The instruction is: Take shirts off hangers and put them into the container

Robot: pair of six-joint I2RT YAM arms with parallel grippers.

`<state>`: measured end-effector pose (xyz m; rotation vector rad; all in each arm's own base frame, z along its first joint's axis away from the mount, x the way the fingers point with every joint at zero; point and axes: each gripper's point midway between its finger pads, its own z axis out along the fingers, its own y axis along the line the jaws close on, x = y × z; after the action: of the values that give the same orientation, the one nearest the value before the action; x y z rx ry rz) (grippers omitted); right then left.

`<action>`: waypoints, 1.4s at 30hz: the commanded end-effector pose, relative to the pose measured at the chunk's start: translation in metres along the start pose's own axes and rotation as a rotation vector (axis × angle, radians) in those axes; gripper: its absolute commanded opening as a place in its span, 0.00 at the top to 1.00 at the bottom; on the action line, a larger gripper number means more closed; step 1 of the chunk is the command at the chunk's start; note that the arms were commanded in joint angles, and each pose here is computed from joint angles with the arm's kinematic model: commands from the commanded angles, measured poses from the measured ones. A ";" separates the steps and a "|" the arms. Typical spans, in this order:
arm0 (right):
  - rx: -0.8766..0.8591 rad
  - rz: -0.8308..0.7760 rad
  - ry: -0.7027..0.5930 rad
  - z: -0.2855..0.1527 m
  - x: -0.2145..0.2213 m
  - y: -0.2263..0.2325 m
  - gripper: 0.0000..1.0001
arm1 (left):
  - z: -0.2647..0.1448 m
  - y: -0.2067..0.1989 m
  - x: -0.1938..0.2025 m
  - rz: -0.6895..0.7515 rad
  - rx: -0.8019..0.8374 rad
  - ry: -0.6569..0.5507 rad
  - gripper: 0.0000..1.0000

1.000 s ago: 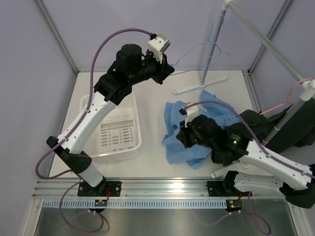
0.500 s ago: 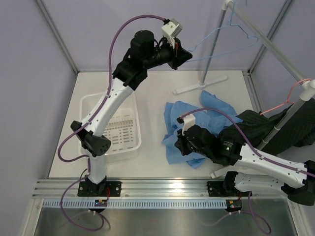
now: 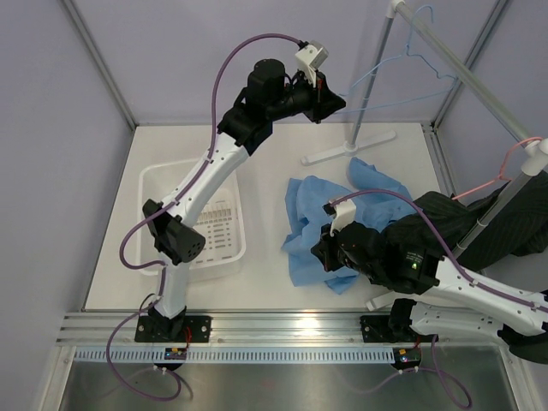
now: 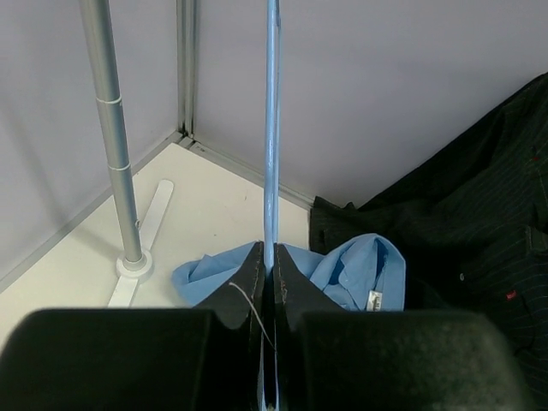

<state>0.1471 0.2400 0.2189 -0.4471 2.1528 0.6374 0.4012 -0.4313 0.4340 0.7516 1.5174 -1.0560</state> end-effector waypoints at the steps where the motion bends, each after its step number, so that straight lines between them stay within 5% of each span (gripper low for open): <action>1: 0.022 0.018 -0.028 -0.002 -0.005 -0.002 1.00 | -0.014 -0.002 -0.030 0.039 -0.042 -0.065 0.91; 5: 0.027 0.017 -0.033 -0.001 -0.005 -0.003 1.00 | -0.032 0.005 -0.024 0.064 -0.115 -0.038 0.44; 8: 0.033 0.016 -0.038 -0.001 -0.006 -0.004 0.93 | -0.051 0.005 -0.027 0.106 -0.167 -0.036 0.31; 9: 0.034 0.020 -0.046 -0.002 -0.008 -0.004 0.78 | -0.065 0.013 -0.033 0.109 -0.249 -0.037 0.22; 13: 0.074 0.035 -0.094 -0.014 -0.021 -0.011 0.48 | -0.119 0.038 -0.037 0.110 -0.525 -0.030 0.15; 16: 0.136 0.050 -0.160 -0.032 -0.042 -0.024 0.22 | -0.150 0.033 0.002 0.026 -0.572 0.044 0.03; 20: 0.140 0.035 -0.222 -0.058 -0.065 -0.029 0.06 | -0.147 0.010 0.102 -0.149 -0.428 0.224 0.01; 26: 0.125 0.040 -0.293 -0.089 -0.087 -0.034 0.01 | -0.128 -0.023 0.214 -0.331 -0.290 0.448 0.01; 33: 0.086 0.107 -0.335 -0.112 -0.078 -0.047 0.01 | -0.093 -0.048 0.295 -0.330 -0.266 0.682 0.01; 42: 0.059 0.130 -0.330 -0.120 -0.072 -0.050 0.00 | -0.058 -0.050 0.353 -0.362 -0.278 0.761 0.01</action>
<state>0.1419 0.1370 0.3308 -0.1606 1.8711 0.6773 0.2451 -0.4006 0.0971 0.7639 2.5152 -0.7775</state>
